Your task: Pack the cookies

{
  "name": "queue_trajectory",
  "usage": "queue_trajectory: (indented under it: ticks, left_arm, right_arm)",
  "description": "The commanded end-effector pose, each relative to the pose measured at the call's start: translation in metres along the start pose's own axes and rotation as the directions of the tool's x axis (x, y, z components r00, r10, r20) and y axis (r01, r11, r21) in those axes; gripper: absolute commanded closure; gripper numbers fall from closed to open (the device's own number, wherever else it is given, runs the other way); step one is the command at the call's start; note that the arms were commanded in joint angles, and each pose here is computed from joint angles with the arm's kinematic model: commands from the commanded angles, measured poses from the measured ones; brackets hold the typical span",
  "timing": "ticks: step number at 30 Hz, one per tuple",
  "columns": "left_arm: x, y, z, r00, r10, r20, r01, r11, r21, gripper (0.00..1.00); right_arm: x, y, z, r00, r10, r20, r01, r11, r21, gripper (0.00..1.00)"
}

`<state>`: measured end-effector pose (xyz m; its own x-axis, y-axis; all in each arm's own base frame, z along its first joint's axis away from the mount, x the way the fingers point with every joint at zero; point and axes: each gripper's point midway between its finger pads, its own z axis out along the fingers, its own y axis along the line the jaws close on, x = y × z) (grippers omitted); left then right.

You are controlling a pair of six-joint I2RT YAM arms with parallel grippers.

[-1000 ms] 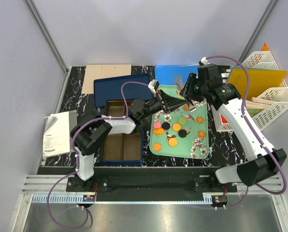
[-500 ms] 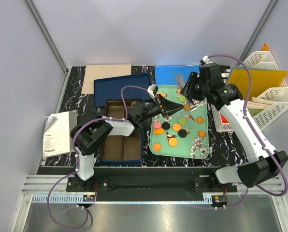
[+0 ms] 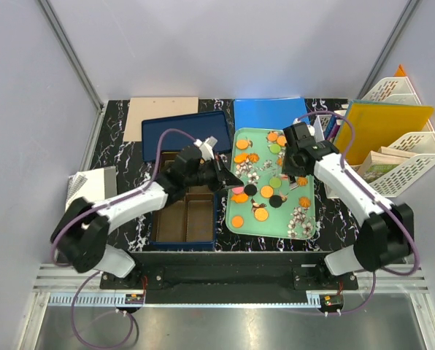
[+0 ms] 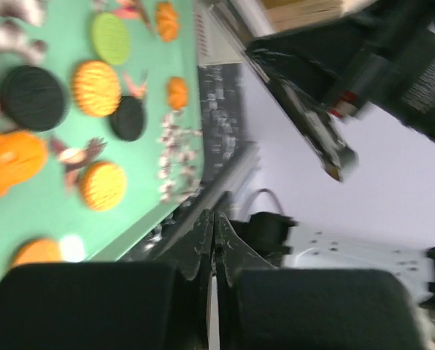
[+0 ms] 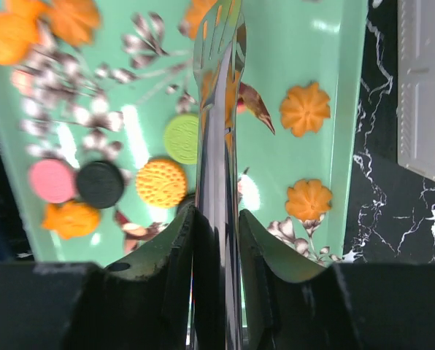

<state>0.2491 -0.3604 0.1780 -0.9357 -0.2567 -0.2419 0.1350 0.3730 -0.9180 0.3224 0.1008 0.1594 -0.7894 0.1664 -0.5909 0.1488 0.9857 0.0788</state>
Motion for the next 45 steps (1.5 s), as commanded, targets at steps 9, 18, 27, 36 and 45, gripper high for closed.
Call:
queue_trajectory:
  ticks: [9, 18, 27, 36, 45]
  left_arm:
    - [0.003, 0.031, -0.087, 0.951, 0.309, 0.010, -0.286, 0.890, -0.356, 0.95]
    - [0.008, 0.043, -0.106, 0.940, 0.341, 0.016, -0.306, 0.861, -0.406, 0.94]
    - [0.012, 0.047, -0.107, 0.937, 0.348, -0.012, -0.322, 0.854, -0.410, 0.93]
    - [0.012, 0.048, -0.116, 0.930, 0.368, -0.018, -0.340, 0.836, -0.431, 0.92]
    - [0.013, 0.050, -0.117, 0.926, 0.377, -0.031, -0.352, 0.828, -0.436, 0.89]
  right_arm:
    - [0.018, 0.000, 0.065, 0.995, -0.042, -0.090, 0.051, 0.994, 0.099, 0.65]
    - [0.053, -0.013, 0.080, 0.984, -0.047, -0.174, 0.072, 0.987, 0.141, 0.63]
    - [0.072, -0.009, 0.092, 0.977, -0.019, -0.215, 0.046, 0.992, 0.119, 0.56]
    - [0.061, -0.003, 0.085, 0.984, 0.008, -0.179, 0.010, 0.995, 0.097, 0.37]
    - [0.059, -0.004, 0.065, 0.994, 0.067, -0.083, -0.064, 0.997, 0.036, 0.30]
